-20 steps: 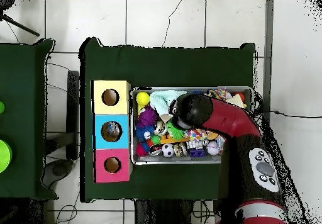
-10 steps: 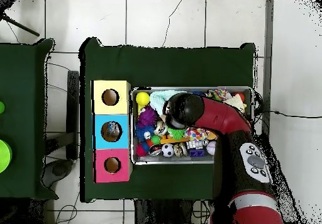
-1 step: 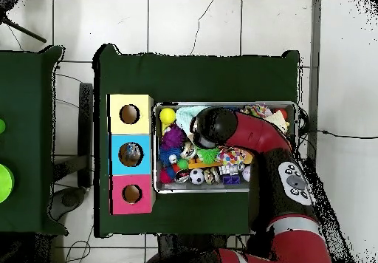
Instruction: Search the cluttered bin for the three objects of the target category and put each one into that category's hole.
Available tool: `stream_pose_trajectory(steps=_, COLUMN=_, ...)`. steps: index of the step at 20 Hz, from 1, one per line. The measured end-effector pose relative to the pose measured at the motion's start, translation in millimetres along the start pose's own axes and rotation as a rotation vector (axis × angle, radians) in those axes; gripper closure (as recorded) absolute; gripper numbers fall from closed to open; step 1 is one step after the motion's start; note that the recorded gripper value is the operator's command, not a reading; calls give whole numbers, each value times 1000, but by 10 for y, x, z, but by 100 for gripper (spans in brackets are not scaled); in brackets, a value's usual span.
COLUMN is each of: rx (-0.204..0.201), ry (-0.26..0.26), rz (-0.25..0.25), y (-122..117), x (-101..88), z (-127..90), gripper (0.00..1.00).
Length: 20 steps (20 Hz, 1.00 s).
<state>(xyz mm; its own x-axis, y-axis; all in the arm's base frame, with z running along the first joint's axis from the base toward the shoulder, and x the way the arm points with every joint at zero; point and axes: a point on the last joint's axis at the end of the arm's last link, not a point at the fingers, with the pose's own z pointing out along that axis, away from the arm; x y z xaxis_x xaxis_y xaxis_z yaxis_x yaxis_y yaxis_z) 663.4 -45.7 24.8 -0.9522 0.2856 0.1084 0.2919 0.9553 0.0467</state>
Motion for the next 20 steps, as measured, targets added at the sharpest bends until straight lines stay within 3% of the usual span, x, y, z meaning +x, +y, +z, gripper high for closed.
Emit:
stream_pose_trajectory(steps=11, rx=1, ry=-39, rz=4, y=-24, x=-347, z=-42, gripper=0)
stream_pose_trajectory(steps=20, rx=15, ry=-67, rz=-3, y=-76, x=-640, z=-242, gripper=0)
